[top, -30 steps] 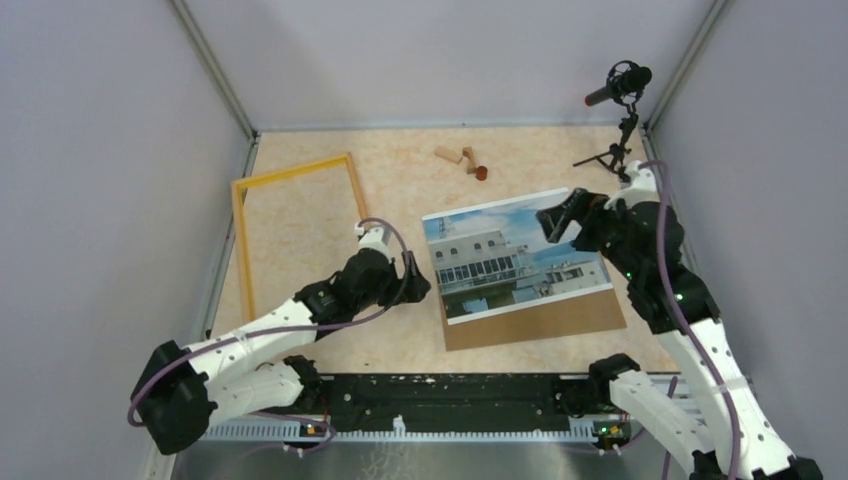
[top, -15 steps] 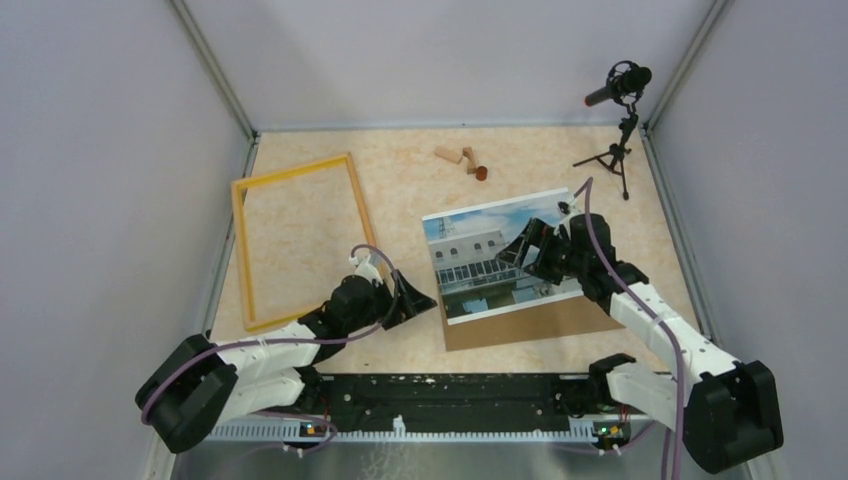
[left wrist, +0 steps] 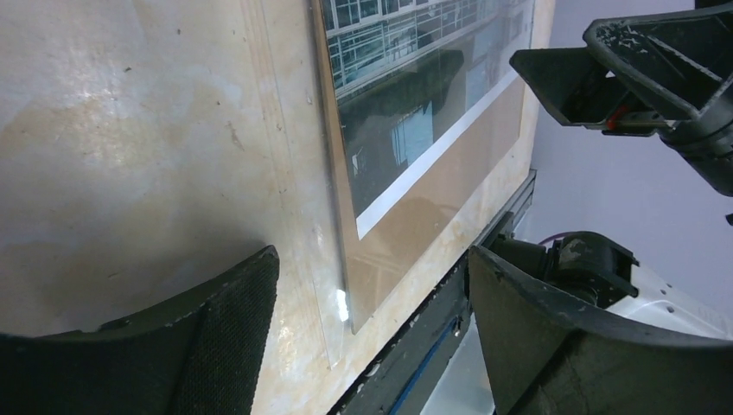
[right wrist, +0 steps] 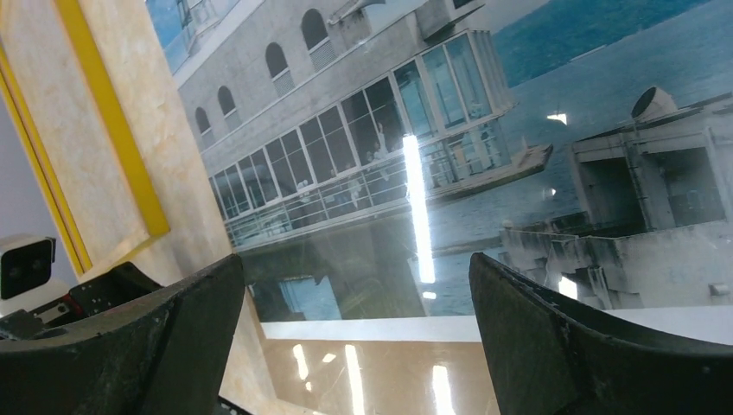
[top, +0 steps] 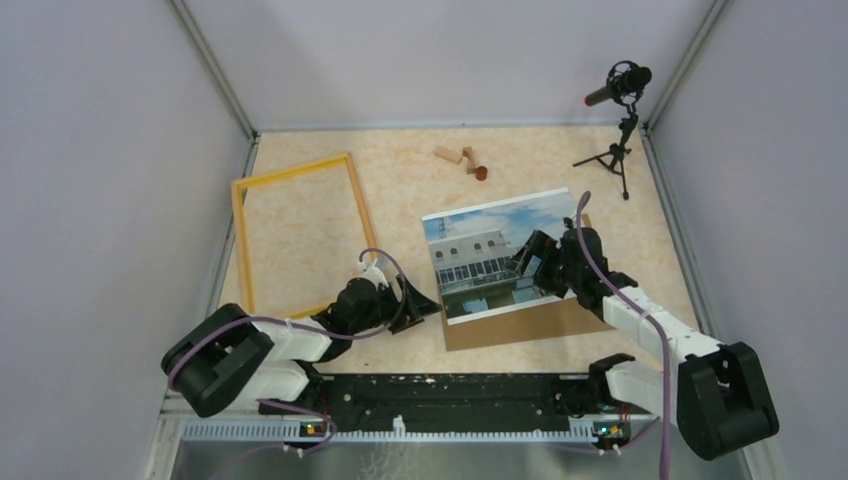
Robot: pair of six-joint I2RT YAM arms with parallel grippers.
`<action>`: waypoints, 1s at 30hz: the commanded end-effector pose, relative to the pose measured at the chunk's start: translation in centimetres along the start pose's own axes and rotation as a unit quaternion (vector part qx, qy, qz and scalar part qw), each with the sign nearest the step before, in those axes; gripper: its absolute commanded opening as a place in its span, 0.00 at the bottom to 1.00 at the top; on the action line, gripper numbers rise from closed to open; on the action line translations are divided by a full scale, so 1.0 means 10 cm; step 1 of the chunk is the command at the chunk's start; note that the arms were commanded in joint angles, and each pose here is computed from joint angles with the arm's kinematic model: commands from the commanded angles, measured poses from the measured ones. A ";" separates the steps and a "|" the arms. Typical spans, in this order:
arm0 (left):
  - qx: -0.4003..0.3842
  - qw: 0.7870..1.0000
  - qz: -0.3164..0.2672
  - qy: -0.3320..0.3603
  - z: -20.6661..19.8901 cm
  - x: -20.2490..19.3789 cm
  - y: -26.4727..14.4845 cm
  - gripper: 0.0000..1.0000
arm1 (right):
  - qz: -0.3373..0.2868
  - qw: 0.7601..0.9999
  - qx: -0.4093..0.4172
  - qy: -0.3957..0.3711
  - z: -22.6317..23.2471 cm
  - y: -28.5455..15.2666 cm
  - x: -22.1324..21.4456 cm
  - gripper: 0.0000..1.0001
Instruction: Put the photo into the frame
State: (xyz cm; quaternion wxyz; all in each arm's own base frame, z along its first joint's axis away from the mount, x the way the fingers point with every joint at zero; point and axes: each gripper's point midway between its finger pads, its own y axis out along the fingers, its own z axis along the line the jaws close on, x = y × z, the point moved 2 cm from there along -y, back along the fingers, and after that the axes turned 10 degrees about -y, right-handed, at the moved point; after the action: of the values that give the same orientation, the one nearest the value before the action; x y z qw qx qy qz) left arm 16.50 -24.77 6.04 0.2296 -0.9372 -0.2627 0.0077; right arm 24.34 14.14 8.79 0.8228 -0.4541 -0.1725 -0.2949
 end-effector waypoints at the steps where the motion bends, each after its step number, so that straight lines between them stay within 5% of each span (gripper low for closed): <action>1: -0.010 1.000 0.014 -0.015 0.06 -0.06 0.01 0.85 | -0.039 0.999 0.001 0.007 -0.04 0.05 0.16 0.99; 21: -0.055 0.993 0.040 -0.100 0.00 -0.08 0.07 0.75 | -0.013 1.000 0.015 0.015 -0.14 0.22 -0.01 0.99; 30: -0.135 0.987 0.047 -0.079 -0.31 -0.05 0.06 0.56 | -0.007 1.000 0.026 0.014 -0.11 0.23 -0.03 0.99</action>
State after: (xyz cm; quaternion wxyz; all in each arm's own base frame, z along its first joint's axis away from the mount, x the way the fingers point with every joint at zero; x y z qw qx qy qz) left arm 16.53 -26.01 5.42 0.1476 -0.9525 -0.2471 0.0993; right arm 25.47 14.28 6.46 0.8326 -0.4342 -0.1668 -0.3006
